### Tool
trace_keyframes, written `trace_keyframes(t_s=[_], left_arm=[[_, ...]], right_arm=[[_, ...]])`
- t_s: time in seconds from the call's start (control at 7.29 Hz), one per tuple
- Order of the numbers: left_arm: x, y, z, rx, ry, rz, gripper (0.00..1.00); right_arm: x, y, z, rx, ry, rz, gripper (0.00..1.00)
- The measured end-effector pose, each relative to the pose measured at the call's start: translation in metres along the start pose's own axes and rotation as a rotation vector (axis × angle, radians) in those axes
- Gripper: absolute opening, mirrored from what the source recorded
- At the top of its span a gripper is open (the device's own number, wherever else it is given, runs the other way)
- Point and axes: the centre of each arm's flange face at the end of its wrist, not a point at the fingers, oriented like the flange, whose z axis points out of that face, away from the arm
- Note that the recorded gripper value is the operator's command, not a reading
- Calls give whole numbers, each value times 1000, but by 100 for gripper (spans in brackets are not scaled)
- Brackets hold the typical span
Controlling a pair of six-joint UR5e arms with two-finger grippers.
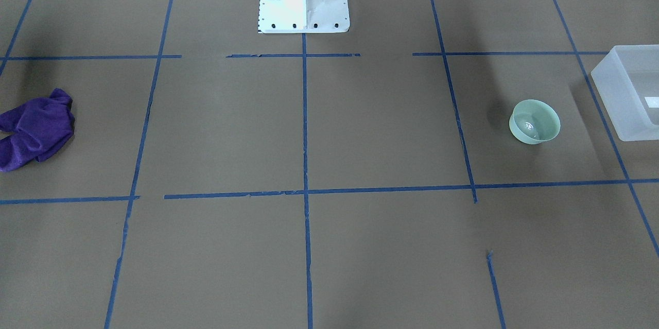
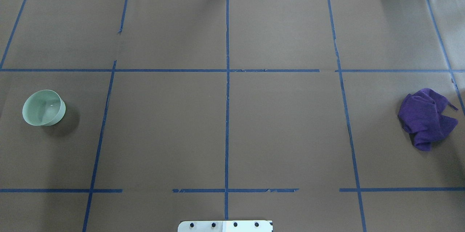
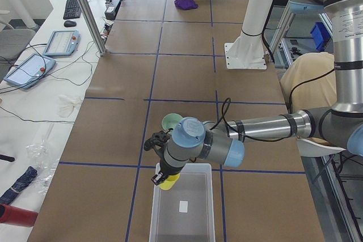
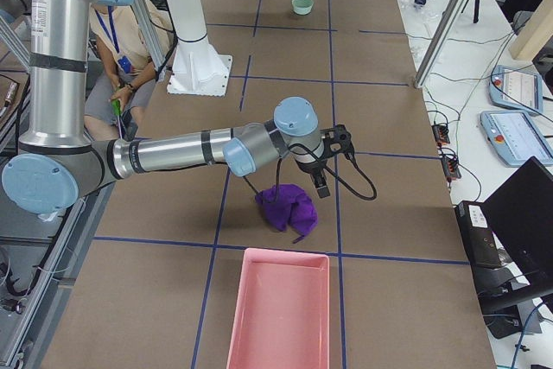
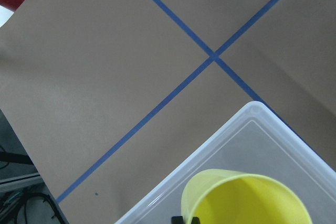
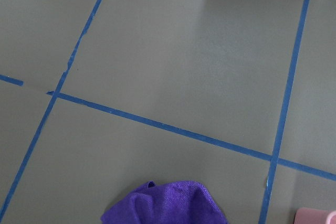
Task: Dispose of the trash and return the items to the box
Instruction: 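Carry the yellow cup with the left gripper into the clear bin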
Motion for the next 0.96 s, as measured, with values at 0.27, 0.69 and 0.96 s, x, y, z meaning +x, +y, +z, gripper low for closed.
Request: trace_keyframes(t_s=[0.27, 0.69, 0.96], left_arm=[[23, 36, 27, 67, 45, -92, 0], [66, 36, 74, 17, 204, -51, 29], [74, 46, 90, -13, 234, -38, 99]], right_arm=[[0, 0, 0, 0, 0, 0, 100], [0, 0, 0, 0, 0, 0, 100], [0, 1, 1, -1, -1, 0, 100]])
